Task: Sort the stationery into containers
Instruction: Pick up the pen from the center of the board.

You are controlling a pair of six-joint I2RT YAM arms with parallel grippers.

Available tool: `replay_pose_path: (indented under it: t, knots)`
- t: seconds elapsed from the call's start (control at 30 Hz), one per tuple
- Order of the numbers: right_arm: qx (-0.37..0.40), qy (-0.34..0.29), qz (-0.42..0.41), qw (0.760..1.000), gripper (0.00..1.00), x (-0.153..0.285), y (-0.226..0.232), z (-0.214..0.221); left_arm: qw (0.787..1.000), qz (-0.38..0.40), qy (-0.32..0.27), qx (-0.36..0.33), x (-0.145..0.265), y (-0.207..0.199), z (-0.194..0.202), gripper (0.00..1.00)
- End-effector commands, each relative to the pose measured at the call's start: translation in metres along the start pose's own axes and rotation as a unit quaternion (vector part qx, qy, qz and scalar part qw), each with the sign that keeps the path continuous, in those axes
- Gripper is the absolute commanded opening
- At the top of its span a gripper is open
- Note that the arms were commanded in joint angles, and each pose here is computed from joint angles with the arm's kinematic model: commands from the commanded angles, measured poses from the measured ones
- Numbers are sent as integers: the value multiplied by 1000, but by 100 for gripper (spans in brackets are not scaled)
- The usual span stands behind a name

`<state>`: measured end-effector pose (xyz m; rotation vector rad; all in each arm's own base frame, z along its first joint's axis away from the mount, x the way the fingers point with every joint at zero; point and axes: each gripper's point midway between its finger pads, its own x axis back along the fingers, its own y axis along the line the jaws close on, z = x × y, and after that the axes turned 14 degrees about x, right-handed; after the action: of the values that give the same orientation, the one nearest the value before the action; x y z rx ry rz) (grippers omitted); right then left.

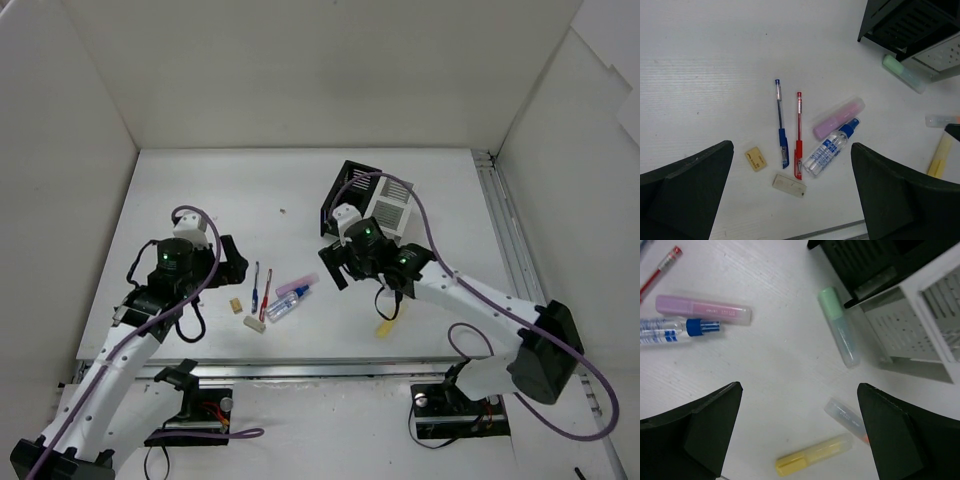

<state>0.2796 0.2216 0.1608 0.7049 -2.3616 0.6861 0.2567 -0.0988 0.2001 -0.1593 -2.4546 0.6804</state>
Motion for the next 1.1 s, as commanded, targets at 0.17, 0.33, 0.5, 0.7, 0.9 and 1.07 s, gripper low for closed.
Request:
replay_pose_path:
  t: [0.17,0.33,0.5,0.7,0.9,1.07]
  knots:
    - [50,42,-18,998,98,-63,3,-11,1000,18,-1,-13,-12,-7,-4,100]
    - [75,102,12,992,98,-105,-10,12,1000,13,9,-15,-18,-5,2,100]
    - [79,122,-4,989,98,-133,-20,22,1000,15,5,-22,-17,-4,2,100]
    - [90,127,-26,987,98,-146,-17,26,1000,8,-6,-24,-14,1,0,100]
    - [60,133,-62,987,98,-150,-7,34,1000,0,-11,-25,-12,4,-1,100]
    - [33,152,-71,985,97,-161,-3,49,1000,-3,-18,-25,-10,5,-3,100]
